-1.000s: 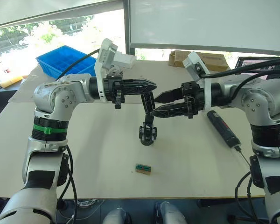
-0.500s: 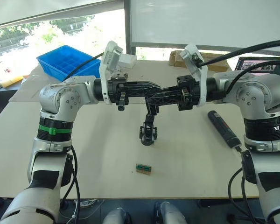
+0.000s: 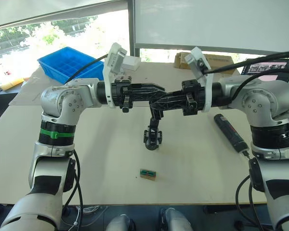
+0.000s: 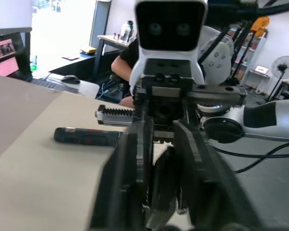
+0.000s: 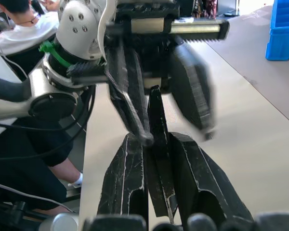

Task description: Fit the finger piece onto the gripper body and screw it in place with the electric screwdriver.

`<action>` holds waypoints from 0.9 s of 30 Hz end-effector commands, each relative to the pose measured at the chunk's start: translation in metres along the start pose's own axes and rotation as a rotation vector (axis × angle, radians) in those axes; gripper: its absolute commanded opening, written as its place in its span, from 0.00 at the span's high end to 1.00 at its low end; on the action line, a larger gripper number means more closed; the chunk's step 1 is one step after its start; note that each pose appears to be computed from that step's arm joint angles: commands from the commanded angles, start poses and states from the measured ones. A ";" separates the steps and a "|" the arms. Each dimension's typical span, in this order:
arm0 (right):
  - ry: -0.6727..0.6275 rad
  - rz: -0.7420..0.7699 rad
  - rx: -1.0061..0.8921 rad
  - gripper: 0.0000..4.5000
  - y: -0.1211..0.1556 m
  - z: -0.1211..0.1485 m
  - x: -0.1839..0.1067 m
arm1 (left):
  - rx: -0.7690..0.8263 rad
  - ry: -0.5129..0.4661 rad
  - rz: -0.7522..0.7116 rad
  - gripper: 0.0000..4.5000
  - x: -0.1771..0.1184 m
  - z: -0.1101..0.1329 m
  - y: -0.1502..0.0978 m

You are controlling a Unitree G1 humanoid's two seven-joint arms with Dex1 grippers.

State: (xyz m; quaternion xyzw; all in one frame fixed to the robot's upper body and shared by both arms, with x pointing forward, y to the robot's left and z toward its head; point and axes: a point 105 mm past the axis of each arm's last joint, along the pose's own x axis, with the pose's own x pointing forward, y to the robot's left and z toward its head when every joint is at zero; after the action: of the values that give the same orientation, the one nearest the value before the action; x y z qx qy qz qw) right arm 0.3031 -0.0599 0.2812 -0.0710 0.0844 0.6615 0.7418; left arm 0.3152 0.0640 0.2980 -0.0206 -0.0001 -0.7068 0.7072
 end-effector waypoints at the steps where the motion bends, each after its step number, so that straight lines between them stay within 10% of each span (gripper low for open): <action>1: 0.006 -0.011 -0.139 0.92 0.006 0.003 -0.005 | 0.122 0.041 0.042 0.31 -0.018 -0.009 0.006; 4: 0.034 -0.031 -0.188 0.92 0.004 -0.008 -0.005 | 0.228 0.131 0.093 0.00 -0.034 -0.034 0.016; 11: 0.054 -0.044 -0.194 0.92 0.002 -0.027 -0.007 | 0.277 0.364 0.153 0.00 -0.070 -0.101 0.033; 27: 0.071 -0.059 -0.180 0.92 0.004 -0.053 0.000 | 0.360 0.419 0.180 0.00 -0.019 -0.180 0.058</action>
State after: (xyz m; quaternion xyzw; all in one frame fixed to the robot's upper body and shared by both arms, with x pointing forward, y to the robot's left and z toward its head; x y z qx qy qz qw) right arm 0.3017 -0.0733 0.2203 -0.1436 0.0807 0.6393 0.7511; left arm 0.3659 0.0816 0.1091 0.2293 0.0356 -0.6161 0.7527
